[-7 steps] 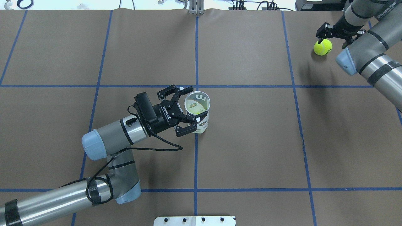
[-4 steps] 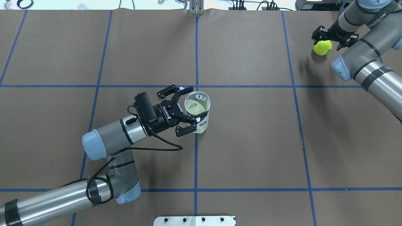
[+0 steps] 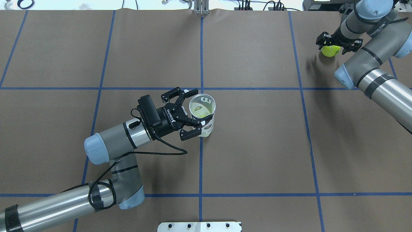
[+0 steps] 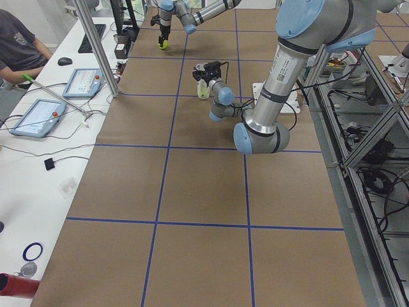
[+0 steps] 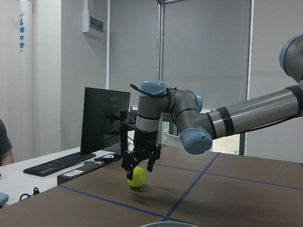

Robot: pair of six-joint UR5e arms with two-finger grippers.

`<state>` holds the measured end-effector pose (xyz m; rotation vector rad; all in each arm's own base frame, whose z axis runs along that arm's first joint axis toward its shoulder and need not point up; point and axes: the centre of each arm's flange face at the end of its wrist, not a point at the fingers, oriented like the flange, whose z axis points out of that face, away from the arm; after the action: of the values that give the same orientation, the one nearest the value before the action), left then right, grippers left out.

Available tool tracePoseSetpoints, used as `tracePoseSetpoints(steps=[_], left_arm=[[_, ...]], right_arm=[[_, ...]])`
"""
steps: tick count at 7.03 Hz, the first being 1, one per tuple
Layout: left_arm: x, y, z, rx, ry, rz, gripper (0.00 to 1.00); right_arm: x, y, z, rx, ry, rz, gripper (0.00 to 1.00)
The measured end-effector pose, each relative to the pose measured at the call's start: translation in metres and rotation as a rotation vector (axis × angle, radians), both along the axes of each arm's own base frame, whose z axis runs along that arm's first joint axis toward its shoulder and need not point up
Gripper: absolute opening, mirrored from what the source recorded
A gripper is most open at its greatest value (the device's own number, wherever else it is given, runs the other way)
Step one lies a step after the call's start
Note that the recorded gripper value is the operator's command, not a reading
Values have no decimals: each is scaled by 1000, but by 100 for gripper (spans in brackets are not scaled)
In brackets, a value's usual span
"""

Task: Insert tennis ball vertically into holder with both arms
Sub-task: 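Grasp the farther tennis ball with the right gripper and lift it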

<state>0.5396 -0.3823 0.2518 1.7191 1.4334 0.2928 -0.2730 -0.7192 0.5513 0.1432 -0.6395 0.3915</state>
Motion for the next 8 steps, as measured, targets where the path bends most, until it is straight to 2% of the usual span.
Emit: tracePoseSetpoints(steps=[3,5,6,7,8], left_arm=[[0,0,0,0,0,-1,96],[0,-1,0,0,0,-1,96],[0,-1,0,0,0,-1,96],[0,0,0,0,0,0,96],[0,1,0,0,-1,1,96]], right_arm=[[0,0,6,11,8,3,0],[1,-1,-2,23,2,3,0],[5,0,-29,42,-21,6,0],[7,12,-82,32,-58,3,0],[2,40,-148,-9,-112,10,0]])
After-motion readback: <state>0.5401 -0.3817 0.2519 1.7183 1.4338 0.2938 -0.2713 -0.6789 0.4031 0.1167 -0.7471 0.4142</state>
